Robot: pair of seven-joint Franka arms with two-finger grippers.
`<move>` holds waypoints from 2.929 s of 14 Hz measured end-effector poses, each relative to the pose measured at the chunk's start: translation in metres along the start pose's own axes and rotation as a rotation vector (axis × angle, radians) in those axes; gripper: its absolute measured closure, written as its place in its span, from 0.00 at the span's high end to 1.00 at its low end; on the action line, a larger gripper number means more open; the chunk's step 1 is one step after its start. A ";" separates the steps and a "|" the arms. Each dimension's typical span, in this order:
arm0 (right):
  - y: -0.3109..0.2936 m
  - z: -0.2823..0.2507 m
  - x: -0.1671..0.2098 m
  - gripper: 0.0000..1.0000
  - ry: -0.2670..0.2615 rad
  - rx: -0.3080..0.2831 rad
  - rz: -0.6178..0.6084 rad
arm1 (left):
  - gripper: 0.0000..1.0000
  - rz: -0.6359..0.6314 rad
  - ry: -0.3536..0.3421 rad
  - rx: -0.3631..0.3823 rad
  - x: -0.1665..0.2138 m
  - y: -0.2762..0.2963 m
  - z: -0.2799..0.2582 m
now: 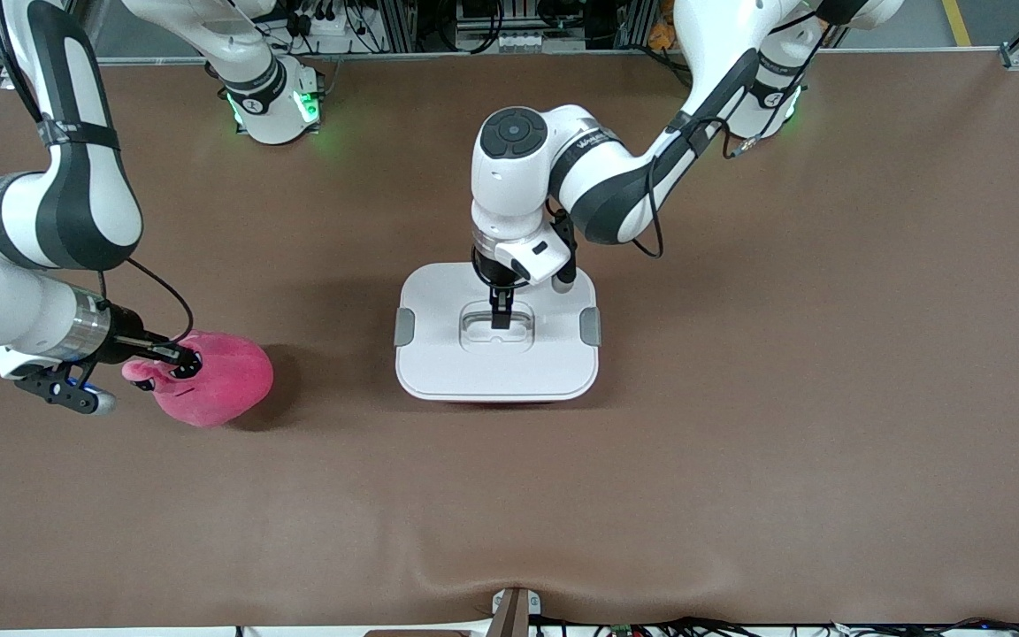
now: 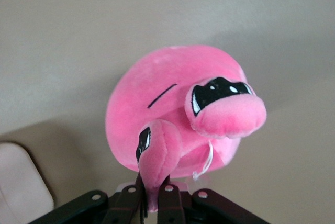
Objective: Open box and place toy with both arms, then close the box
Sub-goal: 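Lift the lid aside with the left gripper while the right gripper raises the plush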
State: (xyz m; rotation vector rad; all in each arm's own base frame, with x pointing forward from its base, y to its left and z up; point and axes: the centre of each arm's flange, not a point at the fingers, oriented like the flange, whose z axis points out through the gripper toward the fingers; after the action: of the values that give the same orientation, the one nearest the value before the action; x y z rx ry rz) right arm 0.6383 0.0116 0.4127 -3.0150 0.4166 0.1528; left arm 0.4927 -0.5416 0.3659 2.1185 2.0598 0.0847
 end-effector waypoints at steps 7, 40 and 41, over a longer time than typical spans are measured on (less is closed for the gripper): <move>-0.004 -0.010 -0.006 0.09 -0.015 -0.002 -0.081 | 0.69 0.023 0.015 0.003 -0.004 -0.007 0.018; -0.129 -0.119 -0.086 0.09 0.175 0.047 -0.487 | 0.07 -0.018 -0.011 -0.078 0.014 0.030 -0.029; -0.135 -0.127 -0.092 0.09 0.186 0.048 -0.529 | 0.07 -0.010 -0.003 -0.086 0.024 0.040 -0.040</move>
State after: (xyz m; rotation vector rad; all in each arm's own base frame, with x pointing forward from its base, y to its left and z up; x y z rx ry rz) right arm 0.5978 0.1519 0.5592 -2.9754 -0.3657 -0.1745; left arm 0.5257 -0.5147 0.4099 2.0560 2.0269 0.1661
